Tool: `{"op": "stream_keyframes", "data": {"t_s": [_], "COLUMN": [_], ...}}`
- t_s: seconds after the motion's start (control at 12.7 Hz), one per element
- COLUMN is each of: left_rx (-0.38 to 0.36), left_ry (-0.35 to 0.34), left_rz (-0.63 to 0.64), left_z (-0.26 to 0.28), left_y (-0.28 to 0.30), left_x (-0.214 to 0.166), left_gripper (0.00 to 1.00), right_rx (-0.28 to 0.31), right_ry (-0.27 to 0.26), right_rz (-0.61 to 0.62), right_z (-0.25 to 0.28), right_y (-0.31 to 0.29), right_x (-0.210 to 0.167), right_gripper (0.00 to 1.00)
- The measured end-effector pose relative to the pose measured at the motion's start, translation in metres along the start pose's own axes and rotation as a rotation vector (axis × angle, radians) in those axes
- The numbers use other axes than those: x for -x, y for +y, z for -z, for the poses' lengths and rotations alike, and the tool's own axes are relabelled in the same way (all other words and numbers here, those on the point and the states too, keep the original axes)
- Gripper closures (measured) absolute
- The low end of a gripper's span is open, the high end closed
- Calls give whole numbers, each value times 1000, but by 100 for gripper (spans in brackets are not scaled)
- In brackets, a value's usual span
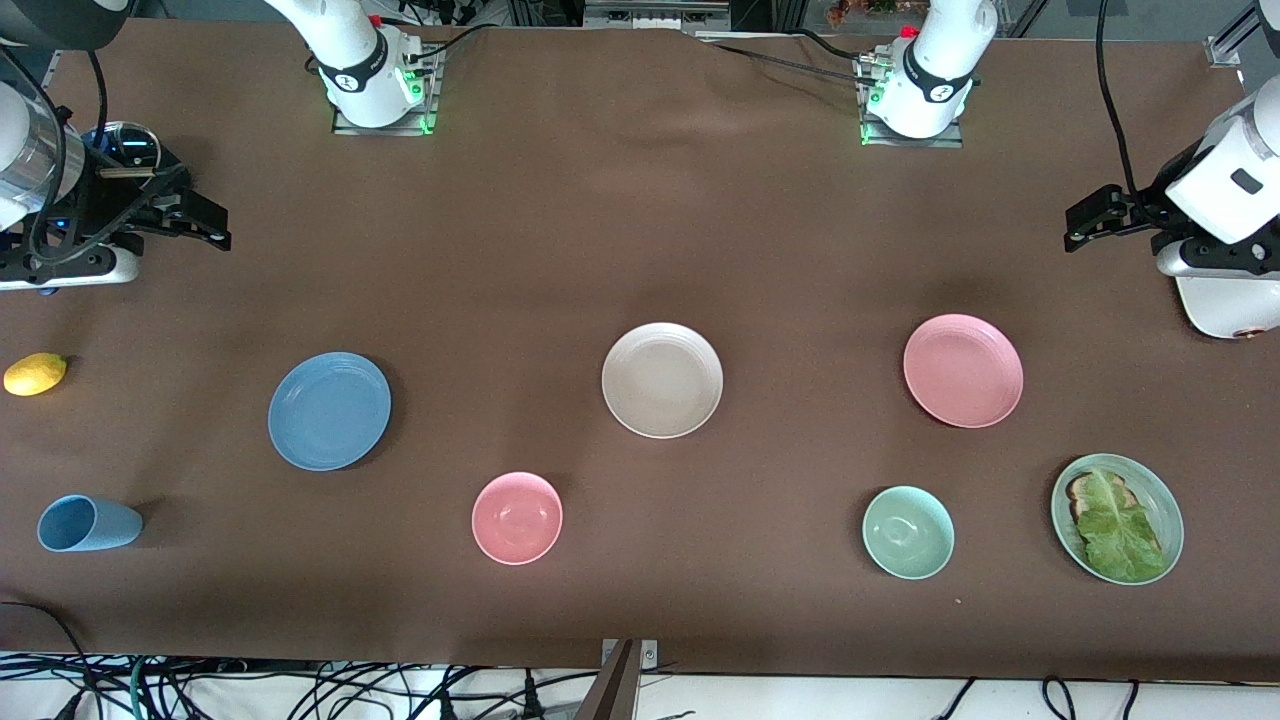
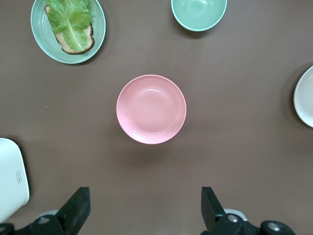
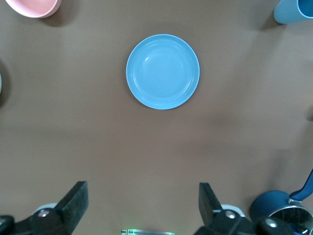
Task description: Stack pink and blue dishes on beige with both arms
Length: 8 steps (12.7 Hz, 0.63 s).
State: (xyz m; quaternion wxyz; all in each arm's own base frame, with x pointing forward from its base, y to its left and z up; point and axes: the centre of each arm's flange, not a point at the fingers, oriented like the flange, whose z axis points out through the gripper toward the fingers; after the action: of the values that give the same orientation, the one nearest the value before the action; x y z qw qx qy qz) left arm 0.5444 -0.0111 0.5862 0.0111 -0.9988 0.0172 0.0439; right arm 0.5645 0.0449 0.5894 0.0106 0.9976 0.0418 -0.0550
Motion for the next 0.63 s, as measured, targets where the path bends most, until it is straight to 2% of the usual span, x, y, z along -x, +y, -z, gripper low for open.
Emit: {"op": "stream_keyframes", "data": {"t_s": [0.63], "left_rx": [0], "left_ry": [2], "left_rz": [-2], "left_z": [0], "left_y": [1], "left_x": [-1], "left_gripper": [0], "right_rx": [0], "right_ry": [10], "right_rz": [5], "right_z": [1], "right_y": [-3], "right_x": [-1], "right_gripper": [0]}}
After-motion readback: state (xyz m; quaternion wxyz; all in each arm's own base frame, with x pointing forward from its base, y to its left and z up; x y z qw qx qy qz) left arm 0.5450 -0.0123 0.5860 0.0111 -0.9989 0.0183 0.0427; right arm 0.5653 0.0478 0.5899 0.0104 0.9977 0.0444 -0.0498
